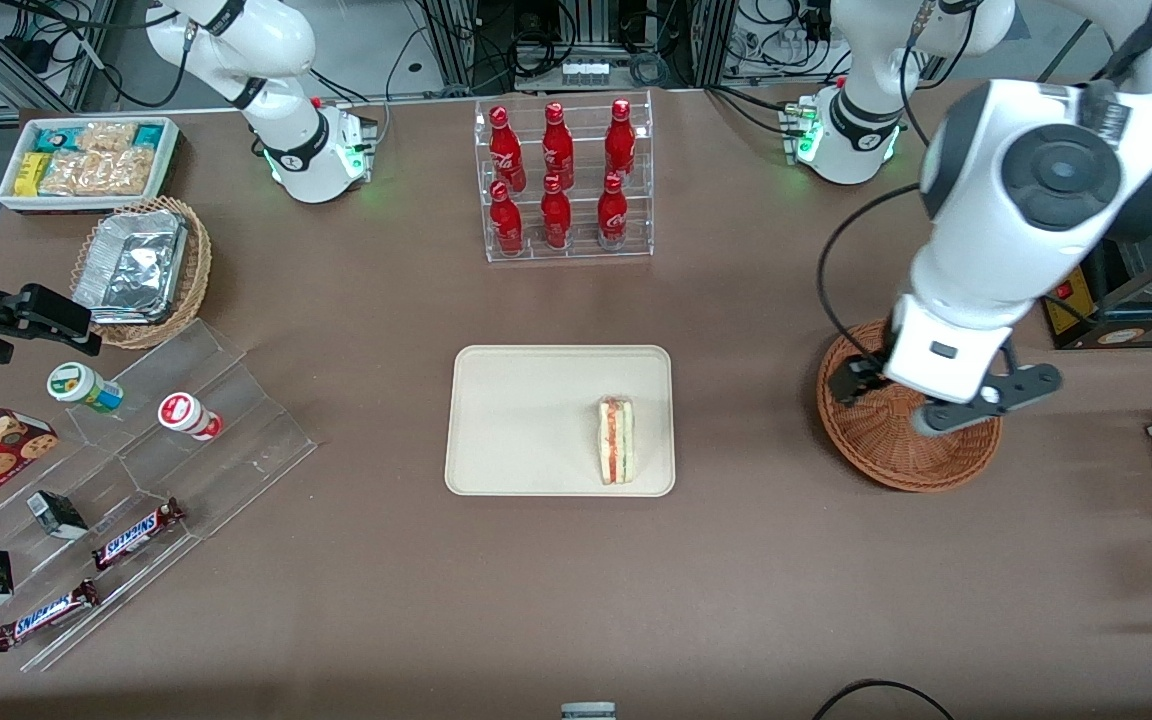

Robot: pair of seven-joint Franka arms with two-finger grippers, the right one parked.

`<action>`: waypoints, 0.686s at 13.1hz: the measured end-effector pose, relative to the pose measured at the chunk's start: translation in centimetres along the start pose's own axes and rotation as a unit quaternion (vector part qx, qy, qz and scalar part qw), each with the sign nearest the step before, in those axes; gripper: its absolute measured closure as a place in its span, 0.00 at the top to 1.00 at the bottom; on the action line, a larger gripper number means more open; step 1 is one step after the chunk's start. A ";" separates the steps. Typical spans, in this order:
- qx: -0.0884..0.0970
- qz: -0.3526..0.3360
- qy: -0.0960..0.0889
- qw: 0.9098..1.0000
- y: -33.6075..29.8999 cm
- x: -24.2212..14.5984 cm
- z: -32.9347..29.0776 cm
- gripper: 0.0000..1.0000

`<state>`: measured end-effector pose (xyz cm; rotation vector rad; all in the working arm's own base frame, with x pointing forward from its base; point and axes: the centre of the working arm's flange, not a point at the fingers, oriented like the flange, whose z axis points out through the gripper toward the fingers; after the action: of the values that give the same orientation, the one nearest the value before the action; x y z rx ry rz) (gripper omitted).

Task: Place sandwich from basket to tray

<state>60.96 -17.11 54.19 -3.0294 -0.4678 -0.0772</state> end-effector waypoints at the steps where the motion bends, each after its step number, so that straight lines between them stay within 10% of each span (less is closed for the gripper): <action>1: 0.004 0.009 -0.005 1.000 -1.8 0.8 -0.1 1.00; 9: -0.014 -0.012 -0.020 1.000 -17.1 3.7 -4.9 1.00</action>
<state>59.08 -0.20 60.46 -3.0586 -0.5101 -0.0263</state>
